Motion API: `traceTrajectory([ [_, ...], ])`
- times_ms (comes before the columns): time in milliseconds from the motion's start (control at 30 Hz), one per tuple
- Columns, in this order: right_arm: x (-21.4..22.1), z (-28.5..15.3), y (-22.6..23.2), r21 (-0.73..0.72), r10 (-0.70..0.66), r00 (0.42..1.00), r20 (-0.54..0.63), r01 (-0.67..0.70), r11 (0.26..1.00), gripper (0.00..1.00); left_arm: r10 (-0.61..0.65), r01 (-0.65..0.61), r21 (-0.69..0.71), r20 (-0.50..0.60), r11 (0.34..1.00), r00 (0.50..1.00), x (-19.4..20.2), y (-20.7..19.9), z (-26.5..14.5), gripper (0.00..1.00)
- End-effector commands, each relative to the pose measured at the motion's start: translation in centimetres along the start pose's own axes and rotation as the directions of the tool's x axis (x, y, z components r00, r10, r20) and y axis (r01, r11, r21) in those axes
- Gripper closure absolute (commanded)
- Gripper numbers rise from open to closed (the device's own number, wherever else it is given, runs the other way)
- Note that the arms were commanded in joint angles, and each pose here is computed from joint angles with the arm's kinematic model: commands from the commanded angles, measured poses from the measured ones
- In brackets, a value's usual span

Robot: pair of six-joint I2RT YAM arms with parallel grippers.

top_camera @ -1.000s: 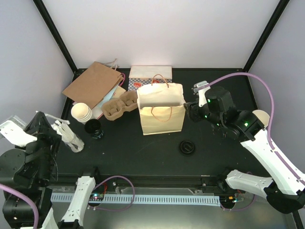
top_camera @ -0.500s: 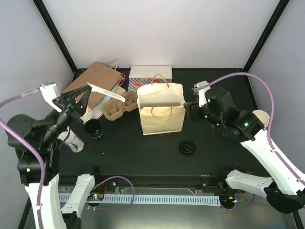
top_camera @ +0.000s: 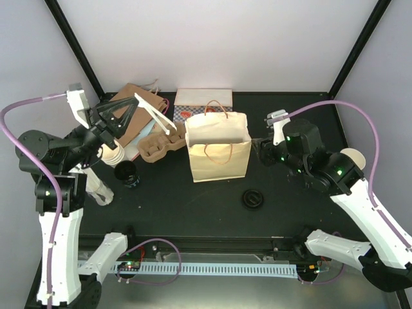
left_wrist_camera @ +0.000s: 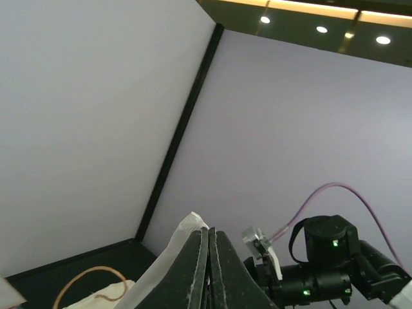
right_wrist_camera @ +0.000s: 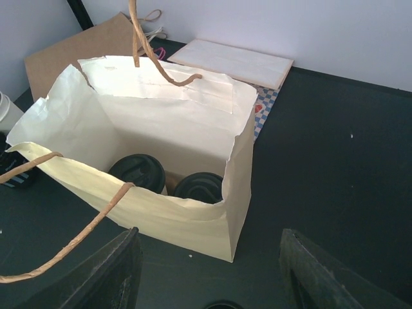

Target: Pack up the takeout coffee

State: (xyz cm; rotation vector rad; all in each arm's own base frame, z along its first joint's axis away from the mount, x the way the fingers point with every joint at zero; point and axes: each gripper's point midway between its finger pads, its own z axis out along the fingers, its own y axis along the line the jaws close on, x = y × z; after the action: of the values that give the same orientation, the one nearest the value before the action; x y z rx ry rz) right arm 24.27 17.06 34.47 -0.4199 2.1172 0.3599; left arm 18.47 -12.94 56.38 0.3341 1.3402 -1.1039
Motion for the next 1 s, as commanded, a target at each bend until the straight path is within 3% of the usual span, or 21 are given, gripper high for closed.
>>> traceTrajectory([
  [0, -1.2, -1.5, -0.8, 0.023, 0.035, 0.997, 0.069, -0.037, 0.999, 0.4, 0.032, -0.033, 0.062, 0.022, 0.998, 0.999, -0.6, -0.8, 1.6, 0.98],
  [333, -1.9, -3.4, -1.8, 0.056, 0.048, 0.989, 0.139, -0.057, 0.997, 0.4, 0.032, -0.03, 0.113, -0.017, 0.993, 0.999, 1.8, 0.6, 7.6, 0.99],
  [567, -2.7, -5.2, -2.3, 0.053, 0.061, 0.977, 0.204, -0.073, 0.996, 0.4, 0.035, -0.023, 0.133, -0.093, 0.991, 0.995, 5.7, 1.8, 12.1, 0.98],
  [967, -3.0, -6.4, -2.4, 0.041, 0.075, 0.969, 0.235, -0.087, 0.995, 0.4, 0.029, 0.033, 0.204, -0.295, 0.979, 0.955, 12.6, 2.2, 13.2, 0.98],
])
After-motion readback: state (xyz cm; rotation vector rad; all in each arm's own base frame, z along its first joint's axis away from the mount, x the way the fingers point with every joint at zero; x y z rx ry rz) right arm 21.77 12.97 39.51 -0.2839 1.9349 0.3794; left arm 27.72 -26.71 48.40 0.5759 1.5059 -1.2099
